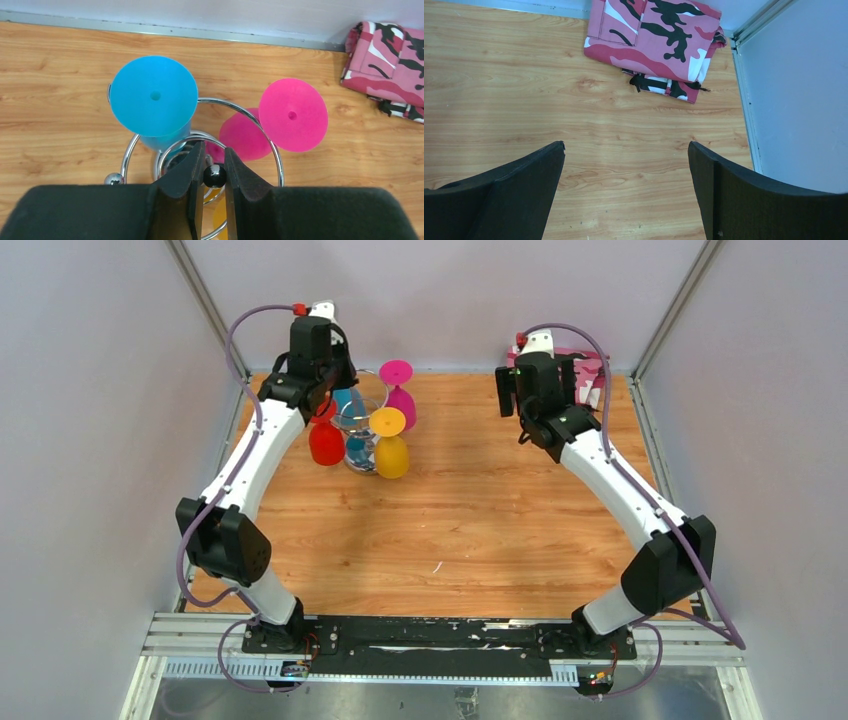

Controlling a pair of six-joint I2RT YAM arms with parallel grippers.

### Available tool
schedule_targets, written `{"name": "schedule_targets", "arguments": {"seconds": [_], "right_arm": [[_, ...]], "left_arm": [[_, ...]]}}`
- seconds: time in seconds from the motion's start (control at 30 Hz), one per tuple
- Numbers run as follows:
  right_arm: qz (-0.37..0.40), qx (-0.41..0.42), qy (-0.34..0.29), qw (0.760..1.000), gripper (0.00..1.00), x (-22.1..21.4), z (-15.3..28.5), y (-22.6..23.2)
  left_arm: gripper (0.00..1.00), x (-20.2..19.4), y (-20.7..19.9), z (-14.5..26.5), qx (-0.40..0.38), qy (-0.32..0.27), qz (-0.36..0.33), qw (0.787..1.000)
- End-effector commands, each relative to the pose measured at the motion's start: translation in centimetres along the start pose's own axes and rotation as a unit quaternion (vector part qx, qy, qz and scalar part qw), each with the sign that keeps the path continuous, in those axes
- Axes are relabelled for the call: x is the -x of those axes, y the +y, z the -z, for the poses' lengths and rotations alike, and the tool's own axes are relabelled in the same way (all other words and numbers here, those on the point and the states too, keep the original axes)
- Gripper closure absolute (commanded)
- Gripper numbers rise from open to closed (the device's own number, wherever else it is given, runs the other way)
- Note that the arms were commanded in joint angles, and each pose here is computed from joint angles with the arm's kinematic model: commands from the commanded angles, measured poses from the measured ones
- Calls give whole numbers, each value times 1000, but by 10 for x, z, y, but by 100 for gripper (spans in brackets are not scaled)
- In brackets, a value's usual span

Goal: Take the wine glass off the wine glass rack

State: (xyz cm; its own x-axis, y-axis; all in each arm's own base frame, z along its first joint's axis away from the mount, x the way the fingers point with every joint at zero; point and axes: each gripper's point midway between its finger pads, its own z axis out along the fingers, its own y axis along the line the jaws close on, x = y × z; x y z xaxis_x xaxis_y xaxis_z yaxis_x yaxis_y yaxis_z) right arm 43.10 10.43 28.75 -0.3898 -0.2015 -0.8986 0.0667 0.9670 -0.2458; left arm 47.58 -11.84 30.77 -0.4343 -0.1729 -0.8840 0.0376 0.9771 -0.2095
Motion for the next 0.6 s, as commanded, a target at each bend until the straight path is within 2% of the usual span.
{"name": "schedule_targets", "arguments": {"seconds": [0.0,0.57], "right_arm": [[-18,-21,-5,1000,1,1,9,-17],[-34,-34,-15,999,1,5,19,-33]], "left_arm": [[100,33,-43,23,-71,-59,15,996],[100,0,-127,24,-144,-29,-9,989]]}}
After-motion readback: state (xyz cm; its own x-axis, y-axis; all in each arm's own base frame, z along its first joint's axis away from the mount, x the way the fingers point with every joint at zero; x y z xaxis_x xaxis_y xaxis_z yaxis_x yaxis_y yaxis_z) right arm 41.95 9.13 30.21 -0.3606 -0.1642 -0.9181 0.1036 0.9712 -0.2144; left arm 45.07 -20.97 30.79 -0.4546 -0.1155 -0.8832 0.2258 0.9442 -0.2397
